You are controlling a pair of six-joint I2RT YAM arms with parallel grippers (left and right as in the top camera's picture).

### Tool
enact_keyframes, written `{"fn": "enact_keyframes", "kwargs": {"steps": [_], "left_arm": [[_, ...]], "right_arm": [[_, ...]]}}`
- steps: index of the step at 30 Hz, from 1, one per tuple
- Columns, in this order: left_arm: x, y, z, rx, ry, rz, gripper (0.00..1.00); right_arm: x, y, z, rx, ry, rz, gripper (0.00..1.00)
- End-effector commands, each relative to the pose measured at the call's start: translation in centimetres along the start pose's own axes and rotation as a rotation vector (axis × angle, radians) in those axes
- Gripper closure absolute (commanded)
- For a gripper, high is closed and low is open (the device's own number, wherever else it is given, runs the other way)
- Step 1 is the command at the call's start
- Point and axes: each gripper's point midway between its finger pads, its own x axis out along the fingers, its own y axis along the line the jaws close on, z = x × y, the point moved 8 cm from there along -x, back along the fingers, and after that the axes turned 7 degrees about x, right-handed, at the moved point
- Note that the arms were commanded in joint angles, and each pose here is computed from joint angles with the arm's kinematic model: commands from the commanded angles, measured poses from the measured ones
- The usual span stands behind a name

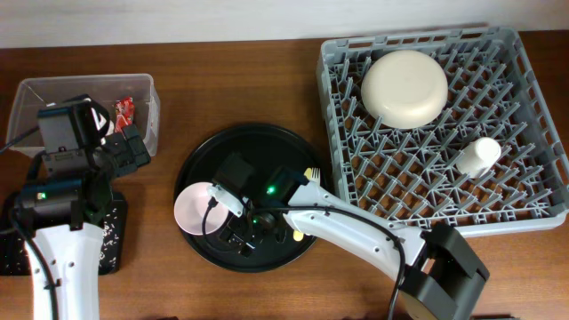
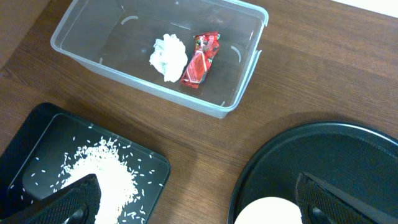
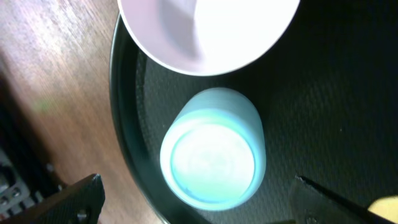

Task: Sort waste into correct bins and load items into the dishwasher rack
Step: 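Move the right gripper to the tray and grasp the light-blue cup, then carry the light-blue cup into the rack beside the white cup and release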

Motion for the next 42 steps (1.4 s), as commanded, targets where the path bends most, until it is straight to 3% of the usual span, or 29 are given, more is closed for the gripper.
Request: {"fn": "enact_keyframes", "kwargs": {"steps": [1,12,23,27,30,36,40,42], "left_arm": [[-0.4,0.3,0.4,-0.003,-0.019,0.012,0.0],[-0.4,0.3,0.4,-0.003,-0.019,0.012,0.01],[-0.4,0.3,0.4,-0.003,-0.019,0.012,0.0],[-0.5,0.3,0.4,-0.003,-0.02,0.012,0.0],[-0.4,0.3,0.4,-0.003,-0.019,0.012,0.01],[-0.4,0.3,0.4,-0.003,-0.019,0.012,0.01],[-0.4,0.3,0.4,-0.003,-0.019,0.012,0.01],[-0.5,0.3,0.4,-0.003,-0.02,0.012,0.01]], "right_arm": [[1.5,-0.5,-0.6,-0.009,-0.008,-0.035,0.02],[5.0,-1.1,-0.4,-0.007,-0.002,-0.035,0.0],[5.0,-1.1,-0.4,-0.002,-0.002,-0.034,0.35],[4.1,-0.9,0.1,0.01,-0.027,-0.032,0.4],[1.0,-0.5,1.6,0.011,-0.065,-0.031,0.4],[-9.0,-4.0,3.7,0.179,-0.101,-0.072,0.47],[-16.2,-8.1,2.7,0.337,-0.111,-0.134,0.46],[-18.8,-12.3,1.0,0.496,-0.106,-0.236,0.46]]}}
